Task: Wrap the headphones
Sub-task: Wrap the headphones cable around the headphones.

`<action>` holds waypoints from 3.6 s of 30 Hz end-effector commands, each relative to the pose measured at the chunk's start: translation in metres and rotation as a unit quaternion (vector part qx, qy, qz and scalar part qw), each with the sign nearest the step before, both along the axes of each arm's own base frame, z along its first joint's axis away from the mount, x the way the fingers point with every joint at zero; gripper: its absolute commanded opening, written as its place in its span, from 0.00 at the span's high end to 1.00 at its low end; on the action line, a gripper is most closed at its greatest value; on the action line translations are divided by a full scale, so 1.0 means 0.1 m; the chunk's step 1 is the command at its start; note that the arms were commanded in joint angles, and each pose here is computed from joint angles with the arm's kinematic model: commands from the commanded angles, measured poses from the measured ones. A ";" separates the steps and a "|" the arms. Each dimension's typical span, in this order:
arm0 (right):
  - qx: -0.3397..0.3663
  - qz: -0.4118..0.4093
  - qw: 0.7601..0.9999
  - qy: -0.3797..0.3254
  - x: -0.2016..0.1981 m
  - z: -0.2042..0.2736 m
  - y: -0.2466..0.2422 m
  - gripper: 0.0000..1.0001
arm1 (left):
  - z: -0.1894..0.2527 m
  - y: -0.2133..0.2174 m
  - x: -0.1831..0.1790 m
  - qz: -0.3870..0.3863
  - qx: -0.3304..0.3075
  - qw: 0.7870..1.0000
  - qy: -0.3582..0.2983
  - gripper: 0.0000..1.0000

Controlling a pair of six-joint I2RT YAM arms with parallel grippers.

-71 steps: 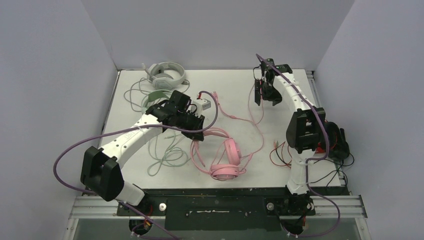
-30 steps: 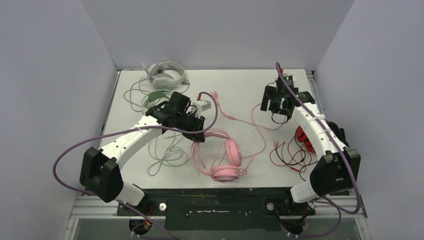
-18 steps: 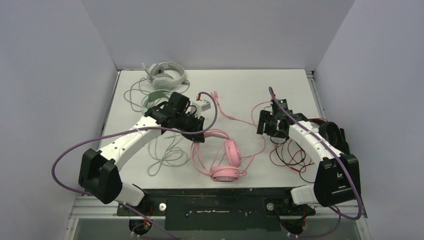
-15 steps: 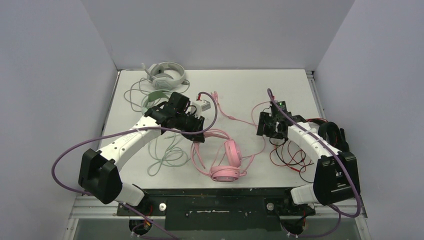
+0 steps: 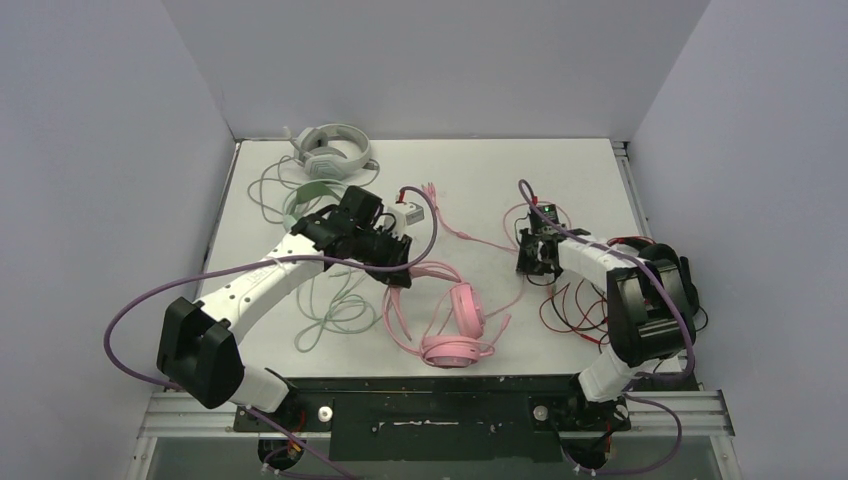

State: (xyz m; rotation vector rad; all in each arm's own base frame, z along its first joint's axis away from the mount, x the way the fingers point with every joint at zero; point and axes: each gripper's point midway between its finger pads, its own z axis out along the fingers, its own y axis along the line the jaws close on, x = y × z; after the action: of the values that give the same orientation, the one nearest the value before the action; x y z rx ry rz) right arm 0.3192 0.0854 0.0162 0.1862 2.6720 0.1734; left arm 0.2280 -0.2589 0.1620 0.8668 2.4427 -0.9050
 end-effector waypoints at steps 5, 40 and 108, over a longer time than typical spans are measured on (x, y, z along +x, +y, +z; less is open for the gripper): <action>0.089 0.010 0.987 -0.136 0.93 1.06 0.23 1.00 | 0.11 -0.10 -0.11 -0.012 -0.003 1.000 -0.007 1.00; 0.355 0.162 0.878 -0.277 0.16 3.46 0.85 1.00 | 0.52 0.47 1.27 0.328 0.294 0.869 -0.227 1.00; 0.192 0.355 0.775 -0.487 -0.07 1.67 1.56 0.29 | 2.30 0.92 1.18 0.538 -0.155 0.777 -0.288 1.00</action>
State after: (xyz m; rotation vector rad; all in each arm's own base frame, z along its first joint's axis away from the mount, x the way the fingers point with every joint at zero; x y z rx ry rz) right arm 0.2986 0.2224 0.1508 -0.5441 1.7454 0.8217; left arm 0.3459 -0.1621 0.3162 -0.2969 1.8831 -0.2300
